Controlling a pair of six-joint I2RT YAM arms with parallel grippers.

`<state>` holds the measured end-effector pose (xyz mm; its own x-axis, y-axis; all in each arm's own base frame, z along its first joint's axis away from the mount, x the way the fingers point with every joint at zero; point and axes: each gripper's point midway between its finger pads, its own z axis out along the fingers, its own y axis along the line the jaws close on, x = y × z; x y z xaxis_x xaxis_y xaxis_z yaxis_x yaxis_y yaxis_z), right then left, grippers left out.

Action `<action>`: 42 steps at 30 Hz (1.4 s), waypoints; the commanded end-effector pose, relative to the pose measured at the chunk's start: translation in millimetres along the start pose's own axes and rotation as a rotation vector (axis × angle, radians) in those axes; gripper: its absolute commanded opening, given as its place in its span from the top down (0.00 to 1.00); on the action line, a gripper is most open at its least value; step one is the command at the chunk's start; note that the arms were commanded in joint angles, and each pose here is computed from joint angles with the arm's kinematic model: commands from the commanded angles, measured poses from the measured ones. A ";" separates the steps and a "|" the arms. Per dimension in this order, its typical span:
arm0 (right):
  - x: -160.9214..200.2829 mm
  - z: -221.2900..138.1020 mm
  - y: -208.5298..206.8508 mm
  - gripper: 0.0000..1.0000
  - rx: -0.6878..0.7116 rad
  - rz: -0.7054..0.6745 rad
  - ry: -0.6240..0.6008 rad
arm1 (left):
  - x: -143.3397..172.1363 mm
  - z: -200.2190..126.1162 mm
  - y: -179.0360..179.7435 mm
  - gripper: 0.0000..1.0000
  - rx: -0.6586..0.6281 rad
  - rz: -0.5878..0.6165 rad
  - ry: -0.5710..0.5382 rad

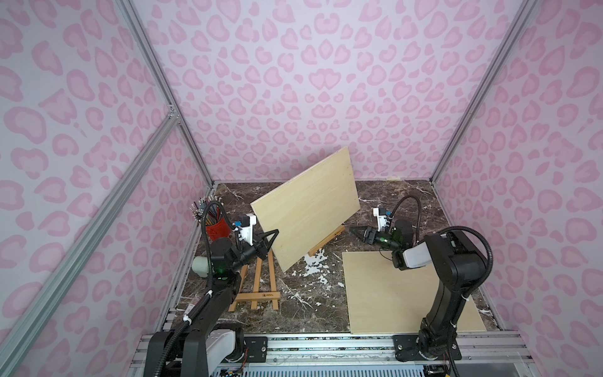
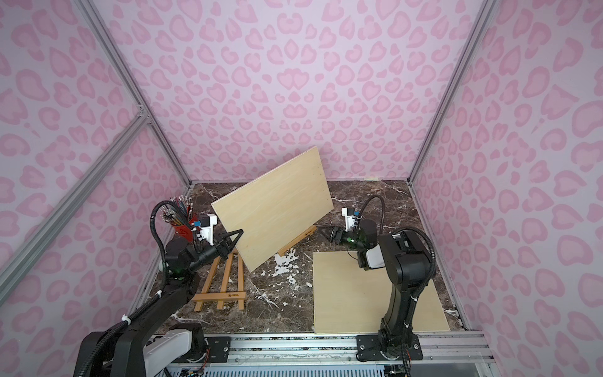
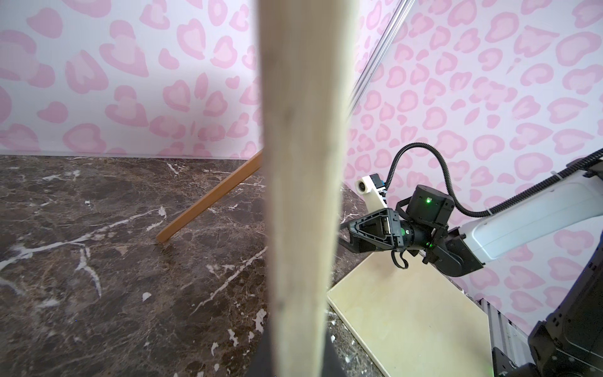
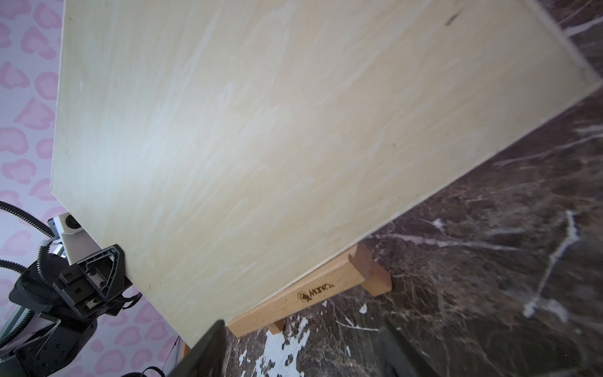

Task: Disassemble the easel
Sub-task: Pick up the drawing board from the easel.

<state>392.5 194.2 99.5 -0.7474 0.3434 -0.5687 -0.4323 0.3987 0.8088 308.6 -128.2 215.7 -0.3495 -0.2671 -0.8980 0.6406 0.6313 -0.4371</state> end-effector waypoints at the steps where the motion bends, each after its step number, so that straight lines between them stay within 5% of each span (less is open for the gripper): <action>1: -15.5 5.1 0.4 0.25 -0.028 0.001 -0.062 | -5.0 0.3 3.1 0.93 -0.017 -0.005 -0.019; 25: -65.3 57.2 -51.8 0.24 -0.138 0.203 -0.282 | -7.2 3.4 0.4 0.98 0.001 -0.004 0.003; 42: -102.5 43.3 4.4 0.29 -0.334 0.080 -0.421 | -28.4 7.0 -12.5 0.98 0.048 0.026 -0.003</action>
<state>506.2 198.9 81.4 -0.6770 0.6808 -0.2796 -0.2625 0.1316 0.9559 315.6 -131.6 227.3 -0.3816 -0.2556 -0.8883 0.6433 0.6166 -0.4539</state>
